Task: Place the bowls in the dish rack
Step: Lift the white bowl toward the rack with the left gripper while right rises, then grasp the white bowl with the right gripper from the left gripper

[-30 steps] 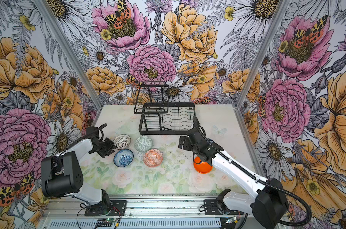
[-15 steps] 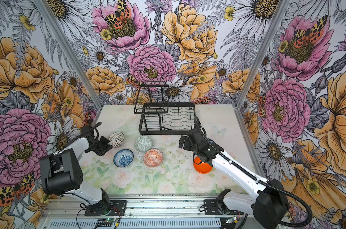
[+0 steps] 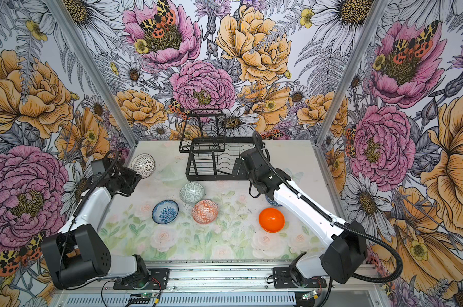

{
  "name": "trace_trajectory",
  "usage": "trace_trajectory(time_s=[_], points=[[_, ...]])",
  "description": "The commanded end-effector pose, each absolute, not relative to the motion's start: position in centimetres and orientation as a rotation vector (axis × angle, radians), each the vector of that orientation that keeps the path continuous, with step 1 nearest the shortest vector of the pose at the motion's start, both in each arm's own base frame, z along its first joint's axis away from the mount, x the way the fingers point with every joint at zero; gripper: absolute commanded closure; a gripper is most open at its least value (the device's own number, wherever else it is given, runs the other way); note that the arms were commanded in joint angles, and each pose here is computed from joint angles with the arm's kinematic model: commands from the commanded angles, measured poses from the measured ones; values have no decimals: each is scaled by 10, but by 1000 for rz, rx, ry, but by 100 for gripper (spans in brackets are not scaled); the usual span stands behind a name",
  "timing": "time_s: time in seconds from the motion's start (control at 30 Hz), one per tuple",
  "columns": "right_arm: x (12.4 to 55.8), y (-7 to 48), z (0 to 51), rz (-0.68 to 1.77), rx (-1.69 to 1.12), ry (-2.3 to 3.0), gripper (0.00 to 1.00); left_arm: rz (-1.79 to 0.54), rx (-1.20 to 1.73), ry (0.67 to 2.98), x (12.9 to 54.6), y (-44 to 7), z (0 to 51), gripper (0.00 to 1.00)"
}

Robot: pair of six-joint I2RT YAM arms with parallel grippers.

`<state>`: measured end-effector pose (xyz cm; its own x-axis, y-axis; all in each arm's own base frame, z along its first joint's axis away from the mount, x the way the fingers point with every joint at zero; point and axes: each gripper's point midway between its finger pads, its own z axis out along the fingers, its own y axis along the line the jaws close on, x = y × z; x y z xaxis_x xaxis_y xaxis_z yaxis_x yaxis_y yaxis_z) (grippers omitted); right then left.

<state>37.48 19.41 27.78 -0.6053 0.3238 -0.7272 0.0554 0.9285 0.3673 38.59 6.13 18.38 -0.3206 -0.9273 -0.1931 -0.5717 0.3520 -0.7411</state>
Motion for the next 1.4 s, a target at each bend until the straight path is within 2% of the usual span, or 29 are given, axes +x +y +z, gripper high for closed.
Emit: trace_trajectory(time_s=[0.0,0.2,0.4,0.73,0.97,1.37], points=[[392,183,322,399,339,2125,0,-877,-1122,1739,423,45,288,100],[419,186,383,656,509,2010,0,-786,-909,1526,429,14,411,100],[426,204,444,898,523,1915,1,-679,-720,1484,434,-37,472,100],[426,225,498,1199,605,1824,1,-354,-631,1454,432,-106,474,100],[429,247,502,1373,646,1851,0,-145,-504,1466,438,-152,469,100],[445,277,507,1561,662,1878,0,-68,-378,1466,436,-203,457,100]])
